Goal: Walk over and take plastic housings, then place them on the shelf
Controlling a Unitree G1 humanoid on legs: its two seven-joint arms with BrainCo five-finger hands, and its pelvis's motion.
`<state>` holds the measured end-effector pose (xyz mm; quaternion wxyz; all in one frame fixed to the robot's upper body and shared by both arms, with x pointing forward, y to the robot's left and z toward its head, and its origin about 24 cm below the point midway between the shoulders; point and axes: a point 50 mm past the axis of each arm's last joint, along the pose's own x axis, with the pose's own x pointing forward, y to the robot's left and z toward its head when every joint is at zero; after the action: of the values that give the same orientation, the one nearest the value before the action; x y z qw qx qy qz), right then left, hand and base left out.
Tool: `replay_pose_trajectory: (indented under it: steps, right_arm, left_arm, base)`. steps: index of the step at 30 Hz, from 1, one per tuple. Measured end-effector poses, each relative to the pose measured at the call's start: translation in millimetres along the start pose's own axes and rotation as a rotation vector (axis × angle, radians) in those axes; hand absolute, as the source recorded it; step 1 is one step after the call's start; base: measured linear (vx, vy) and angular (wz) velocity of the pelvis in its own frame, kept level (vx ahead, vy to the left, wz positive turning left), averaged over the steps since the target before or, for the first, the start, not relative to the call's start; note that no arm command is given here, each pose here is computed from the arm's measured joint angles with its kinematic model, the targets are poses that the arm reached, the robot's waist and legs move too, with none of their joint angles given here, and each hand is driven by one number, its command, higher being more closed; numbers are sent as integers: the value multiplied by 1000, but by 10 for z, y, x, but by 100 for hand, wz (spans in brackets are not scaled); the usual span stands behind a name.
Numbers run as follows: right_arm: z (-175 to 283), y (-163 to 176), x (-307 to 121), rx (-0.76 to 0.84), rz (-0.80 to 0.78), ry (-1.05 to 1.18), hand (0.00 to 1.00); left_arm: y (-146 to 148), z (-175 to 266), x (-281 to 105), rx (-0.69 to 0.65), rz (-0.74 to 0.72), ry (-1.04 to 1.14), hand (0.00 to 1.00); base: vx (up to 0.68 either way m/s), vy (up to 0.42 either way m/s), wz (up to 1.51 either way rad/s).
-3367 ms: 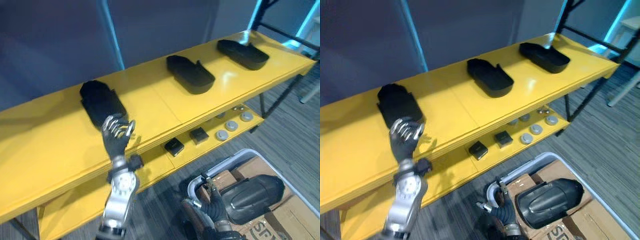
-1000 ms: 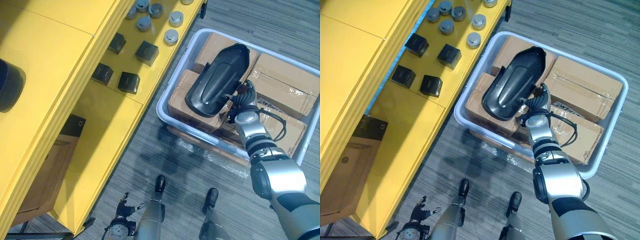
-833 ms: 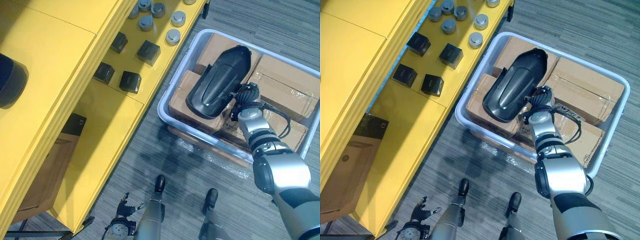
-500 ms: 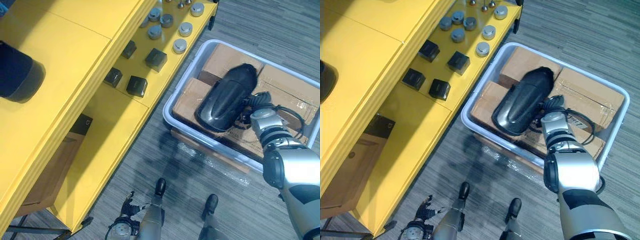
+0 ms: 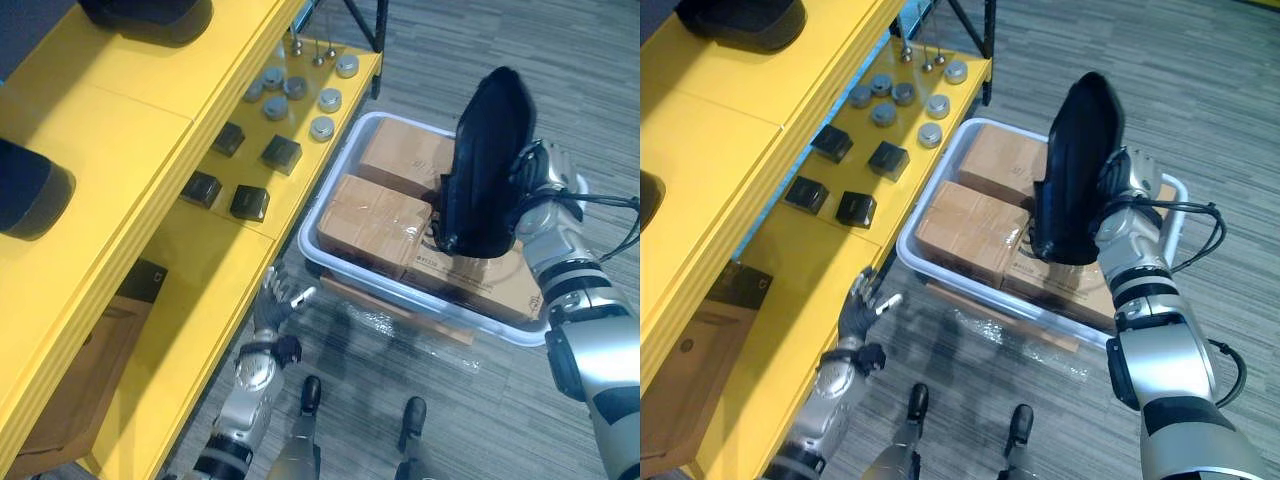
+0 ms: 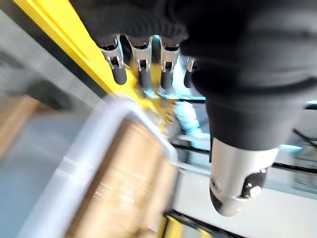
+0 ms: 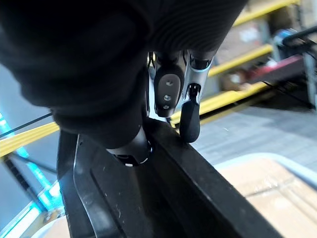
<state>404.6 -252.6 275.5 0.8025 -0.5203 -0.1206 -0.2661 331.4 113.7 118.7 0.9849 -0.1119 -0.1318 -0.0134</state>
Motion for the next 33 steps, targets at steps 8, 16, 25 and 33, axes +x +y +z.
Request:
replay_pose_trajectory:
  steps: [8,16,25,33]
  right_arm:
    - [789,240,-393,90,-46,-344,100]
    - [901,403,-909,214,-61,-464,100]
    - [1007,626,-1722,452,44,-555,100]
    - [1013,579,-2277,723,120,-550,100]
  left_arm:
    - [-323,170,372,-184,-71,31,0]
    - [-409,37,308,-278,-72,103,0]
    - [-270,-294,83,-288,29,211,0]
    - [-144,-261,-302,-383,37,158,100]
  base:
    - [22,10,-20]
    - [37,30,-15]
    - [-25,-2,-9]
    - [14,6,1]
